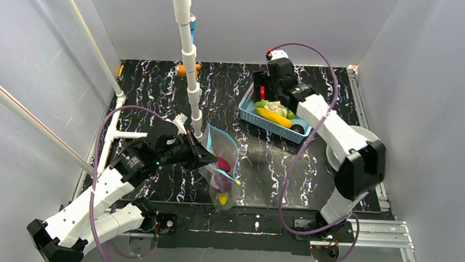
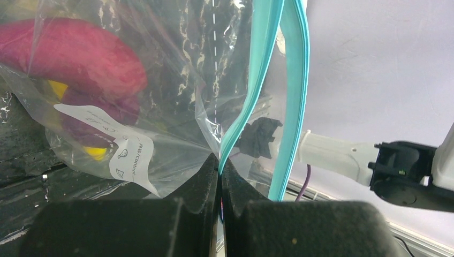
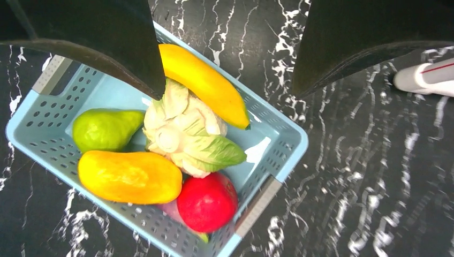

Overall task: Place the food in the zip-top bag and seal the zipper
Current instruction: Pick up the fake fruit from the bin.

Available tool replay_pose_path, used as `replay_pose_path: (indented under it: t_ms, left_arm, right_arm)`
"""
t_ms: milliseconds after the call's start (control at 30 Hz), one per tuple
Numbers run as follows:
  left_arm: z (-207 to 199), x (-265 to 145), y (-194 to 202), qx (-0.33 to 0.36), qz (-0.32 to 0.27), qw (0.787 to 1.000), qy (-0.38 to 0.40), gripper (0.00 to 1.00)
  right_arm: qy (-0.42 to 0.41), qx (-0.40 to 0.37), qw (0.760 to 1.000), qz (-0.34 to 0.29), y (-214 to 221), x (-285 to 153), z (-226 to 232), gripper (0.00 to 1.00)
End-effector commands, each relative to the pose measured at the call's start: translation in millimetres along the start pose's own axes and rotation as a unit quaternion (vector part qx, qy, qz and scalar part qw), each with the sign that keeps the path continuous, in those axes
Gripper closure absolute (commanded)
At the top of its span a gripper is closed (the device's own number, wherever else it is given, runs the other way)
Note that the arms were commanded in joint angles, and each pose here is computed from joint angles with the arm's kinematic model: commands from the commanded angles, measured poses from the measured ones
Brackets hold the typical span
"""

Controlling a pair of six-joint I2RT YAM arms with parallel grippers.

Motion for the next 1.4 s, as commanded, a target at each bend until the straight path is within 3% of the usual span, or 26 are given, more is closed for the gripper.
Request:
replay_pose_path:
  t_ms: [0, 467, 900, 1367]
  left_arm:
    - [3.3, -2.6, 1.4, 0.004, 0.001, 1.000, -0.003, 1.00]
    - [3.1, 0.2, 2.0, 0.006, 0.011, 1.000, -0.005, 1.00]
    - [2.9, -4.2, 2.3, 0.007, 0.008, 1.000, -0.009, 1.00]
    - [3.5, -4.5, 2.9, 0.004, 0.009, 1.000, -0.010, 1.00]
  right_arm:
    - [0.025, -0.067, 0.992, 0.100, 15.0, 11.7, -3.8, 0.09]
    - [0.009, -0.155, 0.973, 0.173, 47.8, 45.8, -7.7, 0.17]
    - [-0.039, -0.169, 0.963, 0.204, 64.0, 68.8, -17.2, 0.19]
    - [-0.017, -0.174, 0.961, 0.215, 69.1, 75.3, -19.9, 0.43]
Point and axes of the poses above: each gripper's point midway between its finger pads, its own x axis out along the fingers, its own z axis along the line the jaws close on, y = z × x, the point moved 7 cm from there along -x, back along the fingers
